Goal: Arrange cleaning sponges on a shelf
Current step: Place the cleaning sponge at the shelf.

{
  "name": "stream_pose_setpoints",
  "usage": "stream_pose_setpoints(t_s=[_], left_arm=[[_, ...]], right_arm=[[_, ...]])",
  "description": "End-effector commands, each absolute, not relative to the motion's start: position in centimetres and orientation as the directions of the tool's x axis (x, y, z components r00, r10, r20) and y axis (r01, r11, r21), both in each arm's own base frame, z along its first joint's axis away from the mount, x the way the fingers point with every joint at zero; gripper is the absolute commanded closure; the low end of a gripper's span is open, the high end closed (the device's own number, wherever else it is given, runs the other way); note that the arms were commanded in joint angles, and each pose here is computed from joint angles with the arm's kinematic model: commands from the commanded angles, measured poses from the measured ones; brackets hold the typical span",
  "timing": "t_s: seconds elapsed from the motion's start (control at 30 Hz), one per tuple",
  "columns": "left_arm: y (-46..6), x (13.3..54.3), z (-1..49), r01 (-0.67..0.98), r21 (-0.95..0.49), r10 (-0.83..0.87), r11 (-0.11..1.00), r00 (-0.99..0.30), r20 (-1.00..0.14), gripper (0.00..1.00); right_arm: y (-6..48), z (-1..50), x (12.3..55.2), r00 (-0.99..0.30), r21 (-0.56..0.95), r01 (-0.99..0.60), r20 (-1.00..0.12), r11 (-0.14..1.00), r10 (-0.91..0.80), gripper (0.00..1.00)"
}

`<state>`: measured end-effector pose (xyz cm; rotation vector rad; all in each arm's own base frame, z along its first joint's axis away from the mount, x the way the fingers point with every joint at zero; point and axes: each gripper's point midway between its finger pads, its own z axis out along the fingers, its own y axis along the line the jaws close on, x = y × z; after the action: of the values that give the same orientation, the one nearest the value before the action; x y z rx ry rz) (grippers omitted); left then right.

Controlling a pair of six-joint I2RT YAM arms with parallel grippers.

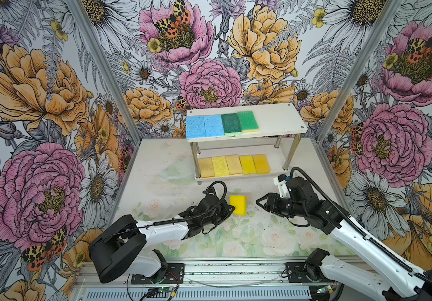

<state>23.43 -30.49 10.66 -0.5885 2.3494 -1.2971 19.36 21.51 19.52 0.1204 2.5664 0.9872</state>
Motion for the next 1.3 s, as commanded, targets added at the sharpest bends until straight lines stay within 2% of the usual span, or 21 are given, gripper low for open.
stream_pose_setpoints(t_s=[0.0,0.3,0.8,1.27], left_arm=[[-29.9,26.0,13.6,-0.213,-0.927,-0.711,0.310,-0.699,-0.077,1.00],[-31.2,25.3,12.4,-0.239,-0.932,-0.689,0.272,-0.725,-0.015,1.00],[-32.0,24.8,13.1,-0.207,-0.944,-0.656,0.256,-0.755,-0.012,1.00],[-32.5,24.8,14.4,-0.164,-0.954,-0.635,0.251,-0.771,-0.035,1.00]], right_arm=[[23.1,20.5,20.6,-0.891,0.645,-0.057,-0.378,0.762,0.253,0.47],[24.8,18.1,20.9,-0.891,0.553,-0.069,-0.409,0.830,0.199,0.50],[25.1,18.7,23.8,-0.863,0.498,-0.079,-0.468,0.863,0.191,0.60],[24.9,17.7,24.6,-0.873,0.478,-0.066,-0.453,0.876,0.182,0.66]])
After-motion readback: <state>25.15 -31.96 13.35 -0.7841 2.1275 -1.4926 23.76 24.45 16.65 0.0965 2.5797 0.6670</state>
